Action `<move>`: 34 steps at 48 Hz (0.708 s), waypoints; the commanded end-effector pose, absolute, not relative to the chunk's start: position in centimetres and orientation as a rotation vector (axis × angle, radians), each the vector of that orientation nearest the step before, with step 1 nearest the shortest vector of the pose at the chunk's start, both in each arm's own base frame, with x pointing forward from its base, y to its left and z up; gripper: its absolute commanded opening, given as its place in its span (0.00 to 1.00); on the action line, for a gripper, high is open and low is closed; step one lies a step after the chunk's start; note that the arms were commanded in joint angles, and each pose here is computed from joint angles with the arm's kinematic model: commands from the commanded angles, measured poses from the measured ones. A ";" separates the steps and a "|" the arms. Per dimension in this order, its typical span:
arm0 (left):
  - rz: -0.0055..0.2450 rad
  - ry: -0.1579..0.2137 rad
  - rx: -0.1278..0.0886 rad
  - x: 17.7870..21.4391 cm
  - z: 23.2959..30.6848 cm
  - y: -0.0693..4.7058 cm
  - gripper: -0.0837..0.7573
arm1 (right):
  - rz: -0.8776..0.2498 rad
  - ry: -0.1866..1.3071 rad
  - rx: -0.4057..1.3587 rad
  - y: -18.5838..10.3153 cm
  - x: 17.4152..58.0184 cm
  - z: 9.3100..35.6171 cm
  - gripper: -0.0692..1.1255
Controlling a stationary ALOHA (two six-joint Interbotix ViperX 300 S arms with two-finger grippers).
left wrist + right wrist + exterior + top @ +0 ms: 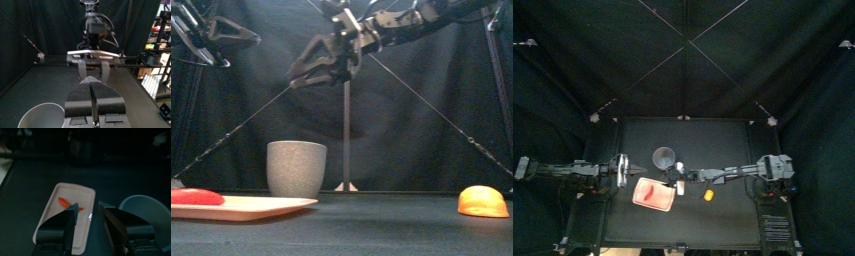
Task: Pick the red chile then place it on the pink plate
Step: Drop red chile on the pink plate and return to neutral
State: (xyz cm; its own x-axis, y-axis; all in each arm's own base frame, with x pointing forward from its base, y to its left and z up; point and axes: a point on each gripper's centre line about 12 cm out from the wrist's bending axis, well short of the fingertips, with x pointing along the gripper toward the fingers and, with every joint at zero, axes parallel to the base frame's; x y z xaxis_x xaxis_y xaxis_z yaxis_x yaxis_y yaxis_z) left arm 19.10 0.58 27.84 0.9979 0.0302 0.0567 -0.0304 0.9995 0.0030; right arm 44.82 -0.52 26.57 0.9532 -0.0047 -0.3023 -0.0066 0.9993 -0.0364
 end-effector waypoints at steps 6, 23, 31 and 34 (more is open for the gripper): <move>0.033 -0.073 0.019 19.10 28.33 0.65 0.06 | 0.005 0.016 -0.011 -0.2 36.6 31.1 0.71; 0.035 -0.069 0.024 19.01 28.12 0.69 0.06 | -0.024 -0.141 0.005 -0.7 24.7 31.7 0.71; 0.033 -0.065 0.031 18.93 27.92 0.66 0.06 | -0.028 -0.242 0.007 -0.6 19.8 31.8 0.71; 0.034 -0.064 0.033 18.92 27.86 0.69 0.06 | -0.027 -0.270 0.003 -0.6 18.5 31.6 0.71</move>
